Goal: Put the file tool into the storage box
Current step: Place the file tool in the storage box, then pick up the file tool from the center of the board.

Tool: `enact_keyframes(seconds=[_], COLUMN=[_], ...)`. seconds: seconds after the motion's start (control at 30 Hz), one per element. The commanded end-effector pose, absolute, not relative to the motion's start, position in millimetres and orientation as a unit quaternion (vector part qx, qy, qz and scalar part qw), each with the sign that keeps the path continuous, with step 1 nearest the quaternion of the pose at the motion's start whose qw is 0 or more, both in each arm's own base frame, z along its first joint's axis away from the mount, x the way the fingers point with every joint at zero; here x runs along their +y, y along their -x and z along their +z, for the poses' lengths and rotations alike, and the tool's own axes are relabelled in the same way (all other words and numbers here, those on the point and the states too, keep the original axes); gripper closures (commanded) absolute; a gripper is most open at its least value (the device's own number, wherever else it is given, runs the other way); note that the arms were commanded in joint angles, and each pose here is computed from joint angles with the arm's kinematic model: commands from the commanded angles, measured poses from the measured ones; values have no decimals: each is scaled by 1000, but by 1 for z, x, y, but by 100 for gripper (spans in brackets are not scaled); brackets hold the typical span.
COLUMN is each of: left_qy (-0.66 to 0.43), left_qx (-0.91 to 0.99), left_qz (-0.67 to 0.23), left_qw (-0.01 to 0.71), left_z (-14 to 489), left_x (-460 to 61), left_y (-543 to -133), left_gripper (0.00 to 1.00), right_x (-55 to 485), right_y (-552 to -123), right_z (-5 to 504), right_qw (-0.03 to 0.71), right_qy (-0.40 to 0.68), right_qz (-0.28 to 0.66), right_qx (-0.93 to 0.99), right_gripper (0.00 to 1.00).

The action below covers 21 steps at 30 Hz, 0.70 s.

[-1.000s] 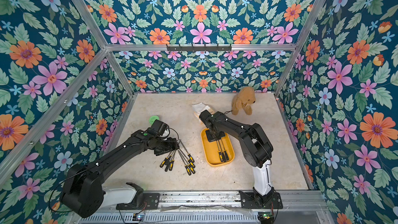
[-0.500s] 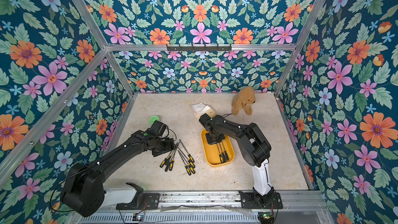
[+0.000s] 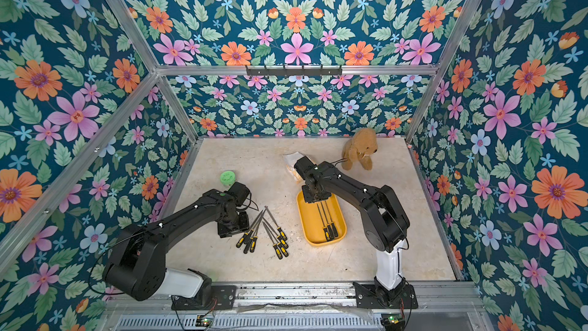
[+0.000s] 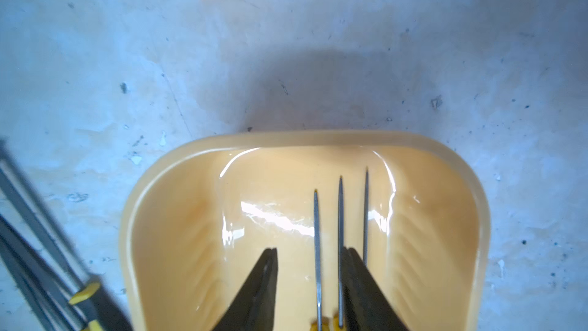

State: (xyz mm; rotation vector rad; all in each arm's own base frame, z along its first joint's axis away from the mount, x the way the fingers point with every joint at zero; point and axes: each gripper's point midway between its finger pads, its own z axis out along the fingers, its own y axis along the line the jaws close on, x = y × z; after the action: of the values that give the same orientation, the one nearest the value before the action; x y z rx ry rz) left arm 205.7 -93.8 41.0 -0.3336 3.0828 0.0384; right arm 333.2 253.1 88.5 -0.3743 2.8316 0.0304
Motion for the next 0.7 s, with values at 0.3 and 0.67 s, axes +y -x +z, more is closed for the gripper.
enact_keyframes(seconds=[0.3, 0.67], left_qy=[98, 139], left_qx=[995, 987], left_qz=[26, 73], left_qw=[-9, 22], left_z=[25, 30], left_x=[-87, -68], left_y=[-188, -197], left_gripper=[51, 42], right_x=[252, 256], right_y=[-329, -329], right_z=[89, 94], right_qw=[133, 134], right_qy=[122, 120], right_qz=[13, 22], right_qx=[983, 983], right_gripper=[61, 62])
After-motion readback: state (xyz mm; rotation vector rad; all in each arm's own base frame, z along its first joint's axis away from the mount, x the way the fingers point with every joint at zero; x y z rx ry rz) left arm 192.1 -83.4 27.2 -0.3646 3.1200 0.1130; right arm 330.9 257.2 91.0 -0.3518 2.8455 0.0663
